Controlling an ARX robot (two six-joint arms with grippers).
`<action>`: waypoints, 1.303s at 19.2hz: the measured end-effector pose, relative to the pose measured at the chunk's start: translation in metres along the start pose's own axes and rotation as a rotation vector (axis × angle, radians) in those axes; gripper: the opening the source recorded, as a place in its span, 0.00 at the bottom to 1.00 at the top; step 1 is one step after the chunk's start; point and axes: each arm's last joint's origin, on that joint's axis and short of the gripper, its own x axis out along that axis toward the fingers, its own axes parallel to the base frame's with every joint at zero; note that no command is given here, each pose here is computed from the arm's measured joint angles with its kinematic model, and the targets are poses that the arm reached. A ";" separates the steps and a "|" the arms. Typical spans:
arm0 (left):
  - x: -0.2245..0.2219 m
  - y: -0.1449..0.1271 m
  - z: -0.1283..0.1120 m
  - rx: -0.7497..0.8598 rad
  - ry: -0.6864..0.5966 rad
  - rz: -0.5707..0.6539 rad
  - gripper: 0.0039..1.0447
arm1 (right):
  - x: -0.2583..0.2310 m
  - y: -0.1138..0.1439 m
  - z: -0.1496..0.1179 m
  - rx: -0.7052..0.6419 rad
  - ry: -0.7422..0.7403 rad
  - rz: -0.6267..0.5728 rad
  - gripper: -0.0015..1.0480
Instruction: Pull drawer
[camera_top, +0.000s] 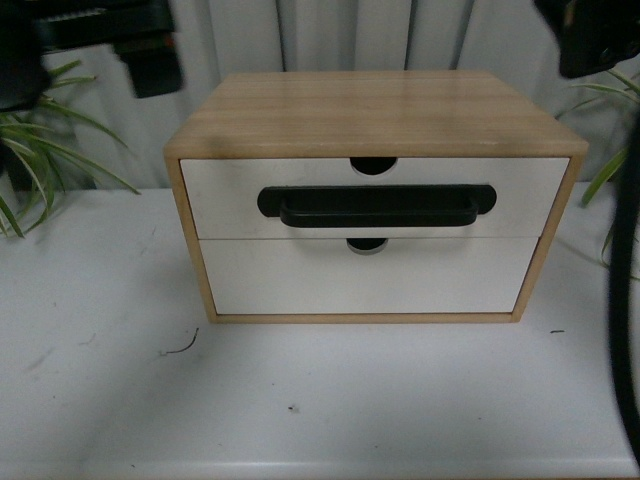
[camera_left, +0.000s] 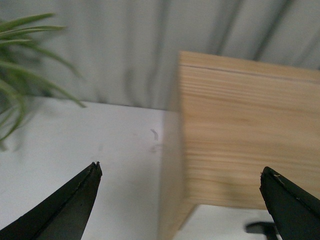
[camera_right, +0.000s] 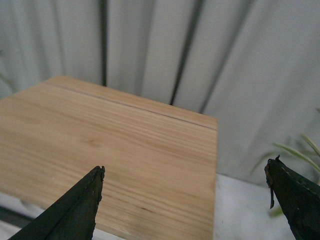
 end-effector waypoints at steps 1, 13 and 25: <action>0.006 -0.013 0.003 0.067 0.029 -0.075 0.94 | 0.005 0.002 0.000 -0.076 0.002 0.060 0.94; 0.014 -0.100 0.004 1.003 0.393 -0.842 0.94 | 0.015 -0.020 -0.026 -1.225 0.049 0.679 0.94; 0.057 -0.118 -0.026 1.041 0.397 -0.819 0.94 | 0.026 0.002 -0.062 -1.203 0.195 0.878 0.94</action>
